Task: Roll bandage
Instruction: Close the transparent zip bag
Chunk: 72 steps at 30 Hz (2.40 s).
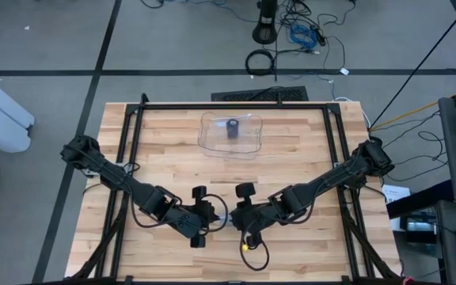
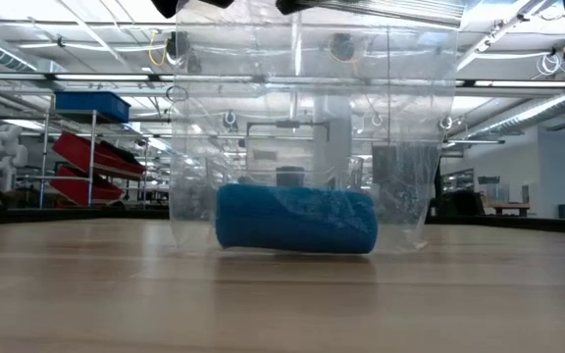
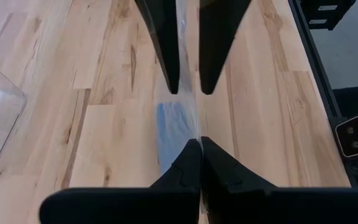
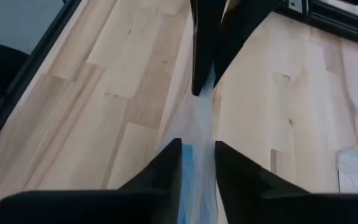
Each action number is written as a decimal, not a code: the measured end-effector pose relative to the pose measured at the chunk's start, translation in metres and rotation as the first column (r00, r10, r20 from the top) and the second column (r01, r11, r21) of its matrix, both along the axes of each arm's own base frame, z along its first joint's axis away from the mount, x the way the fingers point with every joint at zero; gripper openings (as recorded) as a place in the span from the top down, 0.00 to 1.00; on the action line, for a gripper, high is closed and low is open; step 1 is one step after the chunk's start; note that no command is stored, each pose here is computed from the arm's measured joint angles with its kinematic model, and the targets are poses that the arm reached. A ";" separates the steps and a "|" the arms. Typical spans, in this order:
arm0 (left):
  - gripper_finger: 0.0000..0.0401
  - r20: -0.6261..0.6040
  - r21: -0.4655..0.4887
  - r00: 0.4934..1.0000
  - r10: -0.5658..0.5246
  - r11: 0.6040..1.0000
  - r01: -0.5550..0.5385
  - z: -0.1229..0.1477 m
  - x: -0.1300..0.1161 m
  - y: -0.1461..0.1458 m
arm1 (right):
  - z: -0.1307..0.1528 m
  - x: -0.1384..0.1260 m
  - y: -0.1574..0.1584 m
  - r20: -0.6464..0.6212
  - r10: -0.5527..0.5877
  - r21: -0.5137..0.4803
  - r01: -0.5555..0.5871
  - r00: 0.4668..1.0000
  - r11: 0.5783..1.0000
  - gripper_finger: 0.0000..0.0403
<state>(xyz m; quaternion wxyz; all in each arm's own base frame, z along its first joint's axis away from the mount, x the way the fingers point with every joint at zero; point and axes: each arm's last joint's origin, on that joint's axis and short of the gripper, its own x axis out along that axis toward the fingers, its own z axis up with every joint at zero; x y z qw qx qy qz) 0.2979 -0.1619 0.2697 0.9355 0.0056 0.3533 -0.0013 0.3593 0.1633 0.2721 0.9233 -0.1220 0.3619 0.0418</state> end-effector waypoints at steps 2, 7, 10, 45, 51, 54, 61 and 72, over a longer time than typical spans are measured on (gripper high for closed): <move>1.00 0.000 0.000 1.000 0.000 1.000 0.000 0.000 0.000 0.000 | 0.000 0.001 -0.001 0.004 -0.003 0.000 0.003 1.000 1.000 0.77; 1.00 0.000 0.000 1.000 0.000 1.000 0.000 0.000 0.000 0.000 | -0.002 0.003 -0.005 0.000 -0.014 -0.002 0.014 1.000 1.000 0.74; 1.00 0.000 0.000 1.000 0.001 1.000 -0.001 0.000 0.000 0.000 | -0.005 0.005 -0.007 -0.015 -0.023 -0.004 0.023 1.000 1.000 0.81; 1.00 -0.019 0.004 1.000 -0.002 1.000 0.002 -0.001 -0.001 0.000 | -0.014 -0.021 0.018 -0.090 -0.131 -0.075 0.125 0.987 0.989 0.70; 1.00 -0.019 0.004 1.000 -0.002 1.000 0.003 -0.001 -0.001 0.000 | -0.014 -0.033 0.030 -0.042 -0.160 -0.213 0.148 0.986 0.966 0.77; 1.00 -0.020 0.001 1.000 -0.005 1.000 0.005 -0.001 -0.001 0.000 | -0.014 -0.039 0.039 -0.023 -0.138 -0.259 0.127 0.990 0.957 0.80; 1.00 -0.020 -0.001 1.000 -0.006 1.000 0.006 -0.001 -0.001 0.000 | -0.014 -0.042 0.043 -0.031 -0.101 -0.299 0.087 0.994 0.950 0.83; 1.00 -0.020 -0.001 1.000 -0.007 1.000 0.007 -0.001 -0.001 0.000 | -0.014 -0.044 0.039 -0.019 -0.109 -0.403 0.092 0.994 0.911 0.88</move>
